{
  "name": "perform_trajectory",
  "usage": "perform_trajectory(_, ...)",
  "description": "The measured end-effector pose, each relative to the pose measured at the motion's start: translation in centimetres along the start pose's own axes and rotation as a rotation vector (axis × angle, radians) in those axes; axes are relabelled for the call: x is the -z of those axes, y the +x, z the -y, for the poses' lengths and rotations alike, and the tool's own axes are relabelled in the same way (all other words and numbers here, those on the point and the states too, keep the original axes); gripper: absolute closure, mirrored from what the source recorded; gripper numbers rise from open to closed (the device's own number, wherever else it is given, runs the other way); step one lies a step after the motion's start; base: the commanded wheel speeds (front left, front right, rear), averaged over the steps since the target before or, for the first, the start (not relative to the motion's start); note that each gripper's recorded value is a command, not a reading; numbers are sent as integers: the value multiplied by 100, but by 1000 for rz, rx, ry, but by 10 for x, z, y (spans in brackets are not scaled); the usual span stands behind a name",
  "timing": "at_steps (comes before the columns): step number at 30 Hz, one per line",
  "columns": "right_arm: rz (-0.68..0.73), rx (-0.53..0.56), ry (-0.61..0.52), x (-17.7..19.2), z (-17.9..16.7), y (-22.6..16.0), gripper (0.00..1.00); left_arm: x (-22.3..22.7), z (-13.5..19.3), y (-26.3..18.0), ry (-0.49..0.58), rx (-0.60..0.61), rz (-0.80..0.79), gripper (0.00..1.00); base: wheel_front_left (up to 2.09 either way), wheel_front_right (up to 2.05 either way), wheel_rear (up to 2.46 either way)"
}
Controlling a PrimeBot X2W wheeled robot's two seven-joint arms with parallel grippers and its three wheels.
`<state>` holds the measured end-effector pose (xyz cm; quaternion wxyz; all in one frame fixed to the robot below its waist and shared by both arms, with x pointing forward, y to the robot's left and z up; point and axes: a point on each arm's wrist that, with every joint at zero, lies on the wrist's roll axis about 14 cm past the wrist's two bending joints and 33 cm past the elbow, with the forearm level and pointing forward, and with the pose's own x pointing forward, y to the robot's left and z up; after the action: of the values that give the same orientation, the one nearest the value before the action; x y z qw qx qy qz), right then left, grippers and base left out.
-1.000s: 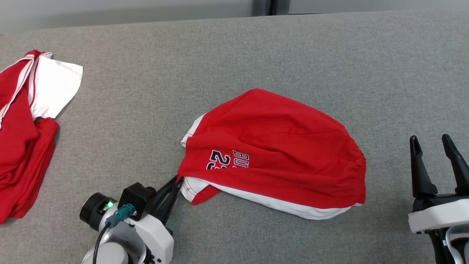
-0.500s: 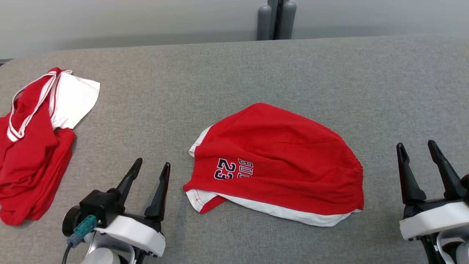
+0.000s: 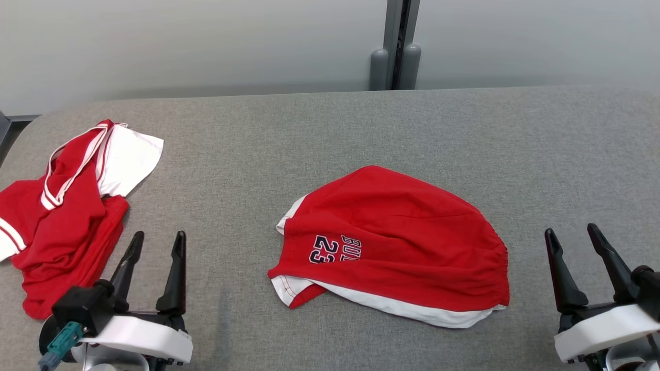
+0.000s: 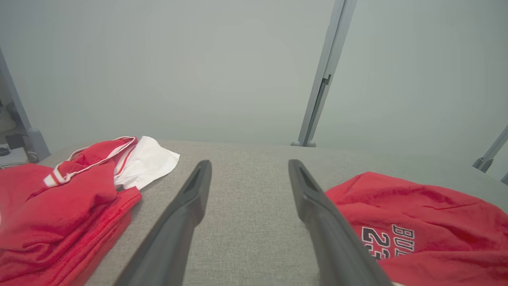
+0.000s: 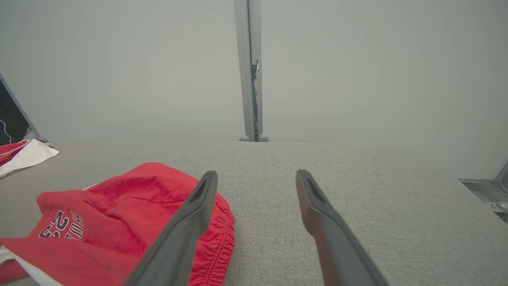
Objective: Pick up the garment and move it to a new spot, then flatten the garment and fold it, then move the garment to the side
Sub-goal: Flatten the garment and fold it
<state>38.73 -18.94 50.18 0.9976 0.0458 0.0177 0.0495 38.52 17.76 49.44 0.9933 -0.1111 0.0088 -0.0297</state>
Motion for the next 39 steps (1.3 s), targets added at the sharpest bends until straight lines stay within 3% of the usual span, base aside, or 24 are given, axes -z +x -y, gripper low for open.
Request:
perform_trajectory(28,-32,-18,9,10,-5,1,0,6,9,3,46,63,-18,0,0,0,0)
perform_trajectory(39,-67,-9,20,25,-3,5,0,79,55,-7,-34,194,-311,0,0,0,0)
